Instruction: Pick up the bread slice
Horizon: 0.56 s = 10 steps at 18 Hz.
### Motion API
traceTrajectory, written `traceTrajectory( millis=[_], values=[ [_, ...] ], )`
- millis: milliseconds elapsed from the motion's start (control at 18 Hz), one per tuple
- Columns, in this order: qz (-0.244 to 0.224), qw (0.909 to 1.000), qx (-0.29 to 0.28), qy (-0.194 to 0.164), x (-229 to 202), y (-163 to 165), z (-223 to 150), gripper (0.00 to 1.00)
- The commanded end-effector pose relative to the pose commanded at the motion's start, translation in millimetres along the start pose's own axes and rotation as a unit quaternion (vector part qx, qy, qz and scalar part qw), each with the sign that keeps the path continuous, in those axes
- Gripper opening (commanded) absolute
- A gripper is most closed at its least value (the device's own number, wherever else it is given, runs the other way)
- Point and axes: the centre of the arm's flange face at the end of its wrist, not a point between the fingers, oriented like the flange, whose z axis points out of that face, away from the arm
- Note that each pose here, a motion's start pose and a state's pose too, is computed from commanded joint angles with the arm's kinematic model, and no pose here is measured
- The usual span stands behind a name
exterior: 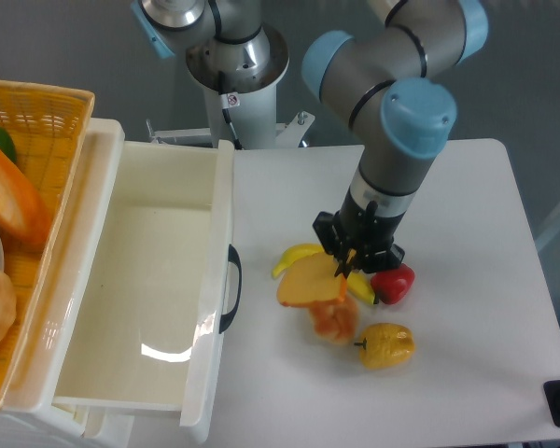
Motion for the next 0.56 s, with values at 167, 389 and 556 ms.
traceTrajectory(
  millis=[167,389,556],
  values=[
    [0.027,0.9996,-0.009,-0.006,-3,13,-10,0.0],
    [0.032,0.9989,-0.029,-0.016,-2,17,-13,0.0],
    [0.052,0.9981,-0.031,-0.013,-2,21,-13,0.0]
  ],
)
